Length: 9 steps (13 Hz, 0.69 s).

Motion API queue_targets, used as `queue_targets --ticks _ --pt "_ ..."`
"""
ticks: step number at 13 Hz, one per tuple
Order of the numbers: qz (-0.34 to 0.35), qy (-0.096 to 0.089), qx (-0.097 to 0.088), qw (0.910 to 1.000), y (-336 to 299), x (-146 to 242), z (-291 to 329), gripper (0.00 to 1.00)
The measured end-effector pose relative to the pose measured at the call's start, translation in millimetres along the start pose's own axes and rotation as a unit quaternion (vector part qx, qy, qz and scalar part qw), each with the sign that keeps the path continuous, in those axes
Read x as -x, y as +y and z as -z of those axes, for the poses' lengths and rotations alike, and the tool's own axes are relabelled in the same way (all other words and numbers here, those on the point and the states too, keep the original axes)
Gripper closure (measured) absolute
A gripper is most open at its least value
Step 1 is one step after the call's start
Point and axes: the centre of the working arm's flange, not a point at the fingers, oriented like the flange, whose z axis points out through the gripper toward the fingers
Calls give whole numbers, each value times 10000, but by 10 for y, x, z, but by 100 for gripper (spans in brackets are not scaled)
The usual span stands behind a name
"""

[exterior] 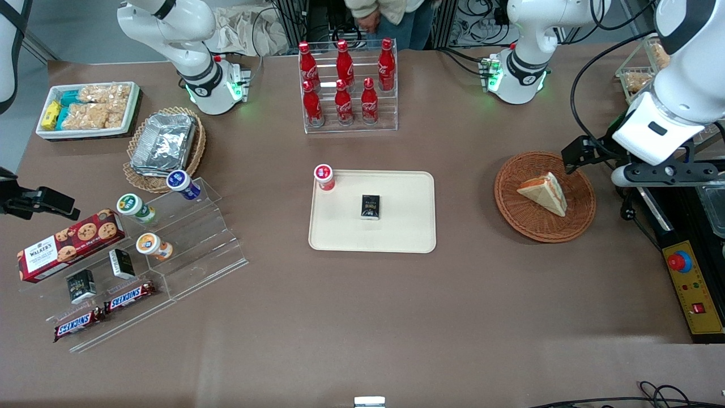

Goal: Place sandwich from basket to tray
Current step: 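Move the left gripper over the wrapped sandwich in the wicker basket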

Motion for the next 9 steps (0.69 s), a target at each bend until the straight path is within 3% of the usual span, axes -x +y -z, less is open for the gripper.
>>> queue_targets --ticks 6,9 --pt "132 -103 -27 9999 -120 -28 -94 0" --pt "1043 -232 -64 9943 -294 -64 -227 0"
